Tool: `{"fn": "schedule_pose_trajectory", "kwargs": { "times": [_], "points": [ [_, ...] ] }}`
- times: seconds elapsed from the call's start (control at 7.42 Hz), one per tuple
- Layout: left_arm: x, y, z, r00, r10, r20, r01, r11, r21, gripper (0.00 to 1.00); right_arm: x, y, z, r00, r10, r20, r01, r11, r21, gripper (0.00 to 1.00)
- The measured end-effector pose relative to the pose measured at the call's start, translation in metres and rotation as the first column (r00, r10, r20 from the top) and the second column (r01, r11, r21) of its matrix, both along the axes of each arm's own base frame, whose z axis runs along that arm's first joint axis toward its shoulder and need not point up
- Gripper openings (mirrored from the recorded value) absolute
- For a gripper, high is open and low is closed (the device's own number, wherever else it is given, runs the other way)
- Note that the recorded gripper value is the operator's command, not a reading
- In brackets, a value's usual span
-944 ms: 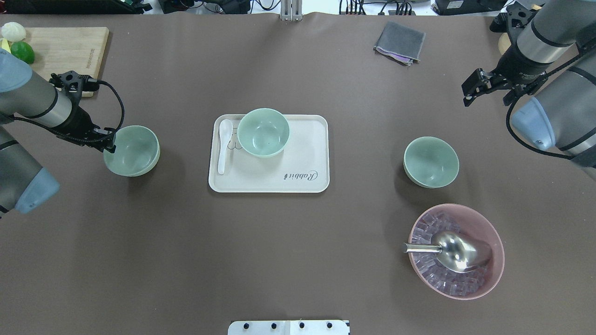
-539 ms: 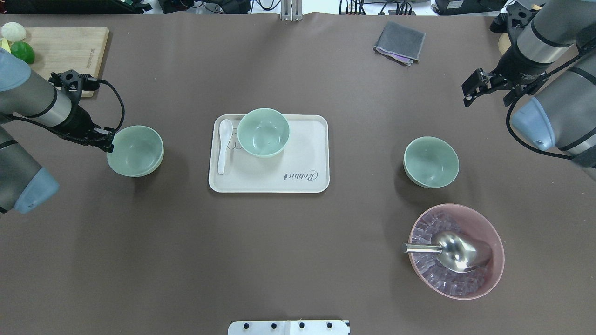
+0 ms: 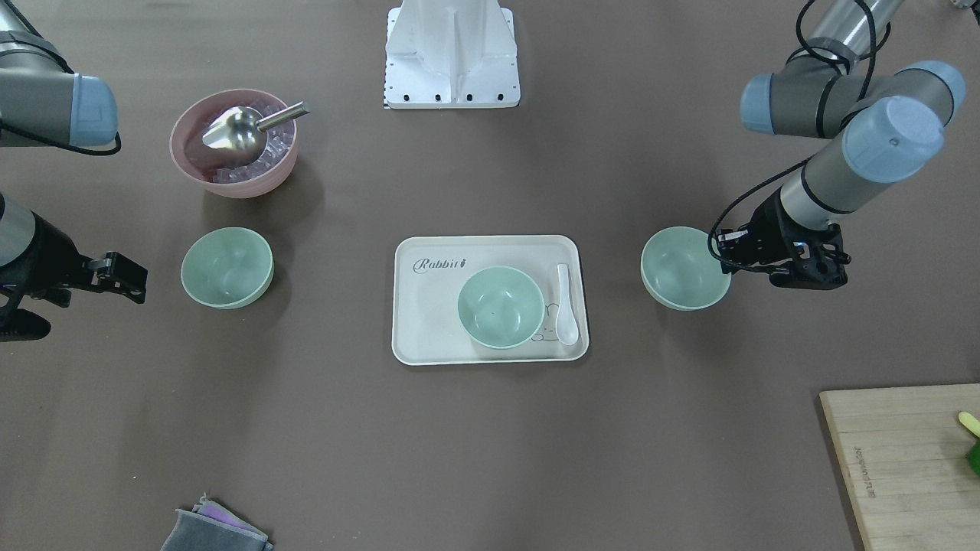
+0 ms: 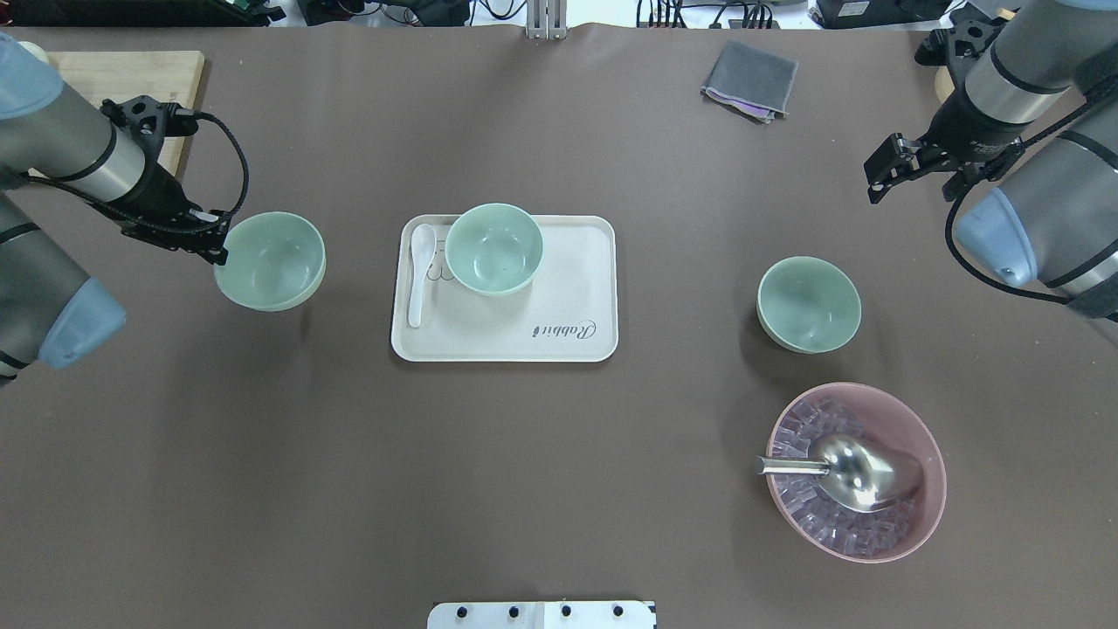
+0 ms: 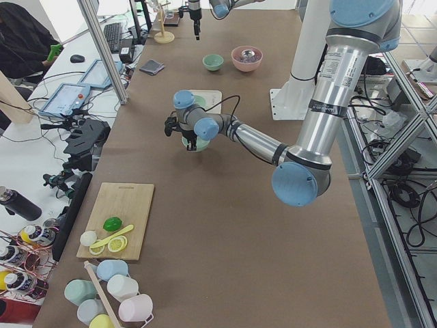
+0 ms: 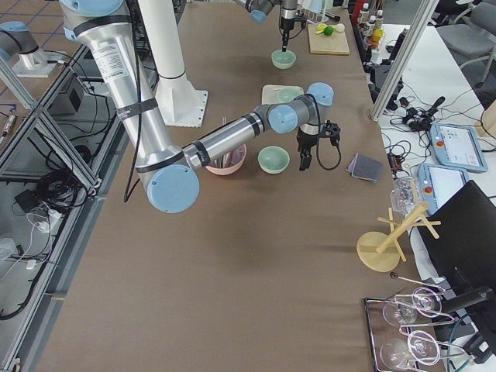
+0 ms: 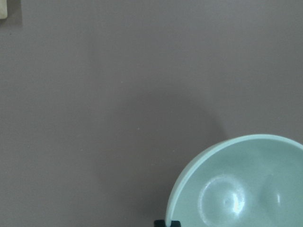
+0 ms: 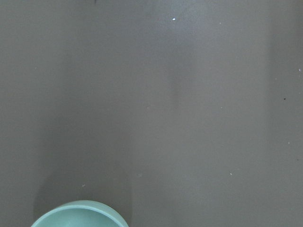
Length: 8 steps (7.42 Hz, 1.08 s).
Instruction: Stack green bowls together
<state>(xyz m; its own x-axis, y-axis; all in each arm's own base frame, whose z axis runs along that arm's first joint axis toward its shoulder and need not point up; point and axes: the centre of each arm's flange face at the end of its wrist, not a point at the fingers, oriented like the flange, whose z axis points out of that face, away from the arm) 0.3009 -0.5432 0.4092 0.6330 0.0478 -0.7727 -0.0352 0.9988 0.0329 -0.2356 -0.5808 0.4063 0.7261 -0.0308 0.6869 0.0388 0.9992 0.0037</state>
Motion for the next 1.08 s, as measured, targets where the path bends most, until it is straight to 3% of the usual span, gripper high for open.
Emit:
{"fn": "schedule_pose_trajectory", "kwargs": {
  "times": [0.4, 0.94, 1.08],
  "points": [
    [0.010, -0.014, -0.037, 1.000, -0.002, 0.010, 0.002, 1.000, -0.014, 0.00, -0.030, 0.018, 0.004, 0.999, -0.043, -0.017, 0.044, 0.999, 0.019, 1.00],
    [0.014, -0.021, -0.056, 1.000, -0.004, 0.012, 0.004, 1.000, -0.018, 0.00, -0.078, 0.060, 0.040, 0.999, -0.041, 0.015, 0.040, 0.998, 0.054, 0.95],
    [0.014, -0.021, -0.057, 1.000, -0.004, 0.011, 0.005, 1.000, -0.017, 0.00, -0.084, 0.068, 0.047, 0.999, -0.043, 0.011, 0.042, 0.998, 0.051, 0.86]
  ]
}}
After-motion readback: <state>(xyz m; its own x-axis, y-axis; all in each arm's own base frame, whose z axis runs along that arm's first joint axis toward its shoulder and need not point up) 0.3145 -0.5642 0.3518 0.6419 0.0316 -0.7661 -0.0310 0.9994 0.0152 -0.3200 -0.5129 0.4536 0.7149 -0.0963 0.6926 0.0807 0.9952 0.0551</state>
